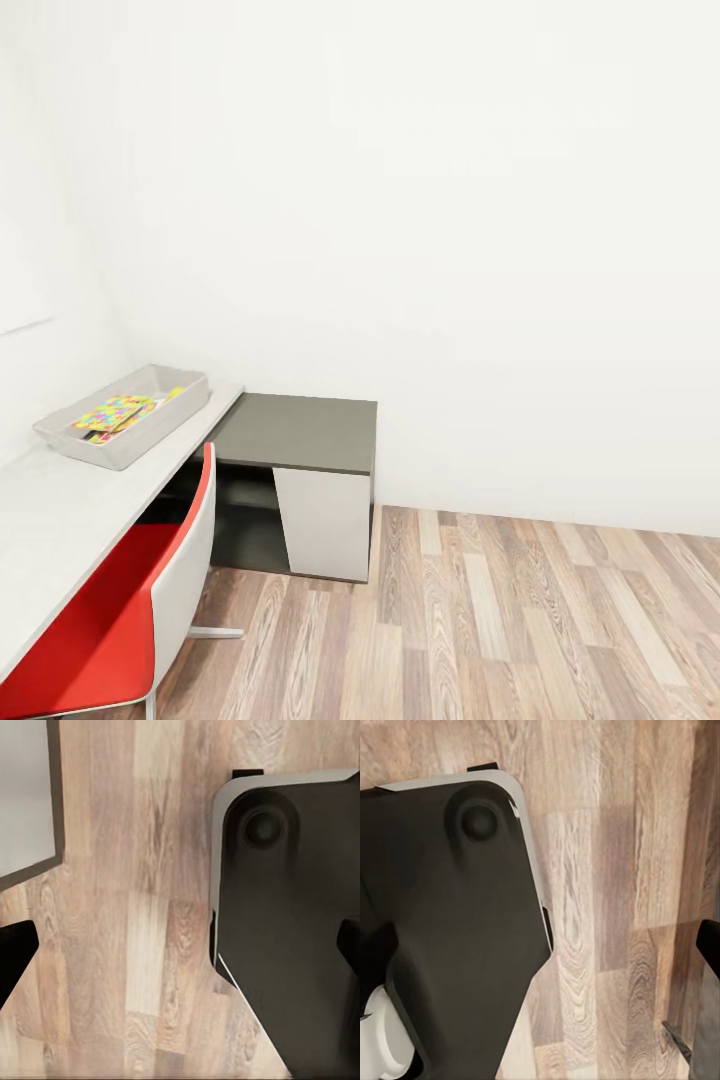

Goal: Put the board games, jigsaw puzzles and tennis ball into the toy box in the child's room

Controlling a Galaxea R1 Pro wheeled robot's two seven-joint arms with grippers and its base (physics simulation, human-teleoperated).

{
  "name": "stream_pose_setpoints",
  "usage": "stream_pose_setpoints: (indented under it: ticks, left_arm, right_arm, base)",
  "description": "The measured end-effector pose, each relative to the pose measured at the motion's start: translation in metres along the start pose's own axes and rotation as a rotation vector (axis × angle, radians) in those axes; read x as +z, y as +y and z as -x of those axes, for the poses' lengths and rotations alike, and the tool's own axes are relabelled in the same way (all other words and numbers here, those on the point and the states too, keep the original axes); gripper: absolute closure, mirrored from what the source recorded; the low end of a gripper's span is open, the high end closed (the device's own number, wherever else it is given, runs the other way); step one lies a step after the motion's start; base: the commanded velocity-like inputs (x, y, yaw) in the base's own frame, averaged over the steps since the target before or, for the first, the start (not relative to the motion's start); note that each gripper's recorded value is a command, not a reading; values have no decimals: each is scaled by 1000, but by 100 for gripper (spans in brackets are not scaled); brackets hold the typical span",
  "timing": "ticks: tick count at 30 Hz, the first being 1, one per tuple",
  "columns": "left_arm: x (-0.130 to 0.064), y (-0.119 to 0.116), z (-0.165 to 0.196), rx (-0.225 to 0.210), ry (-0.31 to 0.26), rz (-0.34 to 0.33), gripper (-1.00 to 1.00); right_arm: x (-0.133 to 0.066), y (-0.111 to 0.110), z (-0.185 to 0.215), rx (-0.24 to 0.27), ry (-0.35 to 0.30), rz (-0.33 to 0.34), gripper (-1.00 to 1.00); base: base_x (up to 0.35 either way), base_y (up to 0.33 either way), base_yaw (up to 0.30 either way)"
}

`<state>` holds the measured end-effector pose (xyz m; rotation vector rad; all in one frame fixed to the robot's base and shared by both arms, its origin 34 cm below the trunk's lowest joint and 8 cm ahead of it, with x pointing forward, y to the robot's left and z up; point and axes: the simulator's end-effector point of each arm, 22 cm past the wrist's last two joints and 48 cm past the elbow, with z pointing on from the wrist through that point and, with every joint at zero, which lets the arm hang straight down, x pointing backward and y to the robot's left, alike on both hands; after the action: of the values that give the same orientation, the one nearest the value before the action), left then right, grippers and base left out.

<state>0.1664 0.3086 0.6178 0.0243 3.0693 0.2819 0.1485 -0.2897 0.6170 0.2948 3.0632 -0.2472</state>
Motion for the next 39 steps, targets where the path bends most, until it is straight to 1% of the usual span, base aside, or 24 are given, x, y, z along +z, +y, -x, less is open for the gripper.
stream_pose_setpoints:
  ticks: [3,8,12,19,29,39]
  left_arm:
    - [-1,0,-13,2,12,0,-100]
    - [-1,0,-19,1,14,1,-100]
    - [-2,-4,-15,-1,3,-7,-100]
    - [-2,-9,-13,-8,-2,-13,-100]
    - [-2,-6,-13,-4,-3,-10,-100]
    - [-2,-9,-13,-8,-2,-13,-100]
  right_arm:
    - [0,-1,0,2,-2,-2,-100]
    - [0,-2,0,3,-1,-2,-100]
    - [0,1,0,6,-3,1,-100]
    - [-1,10,-1,11,-2,13,-100]
    - [0,2,1,9,-6,3,-100]
    - [-1,7,0,9,-4,9,-100]
  base:
    - [0,0,0]
    - [0,0,0]
    - [0,0,0]
    - [0,0,0]
    - [0,0,0]
    - [0,0,0]
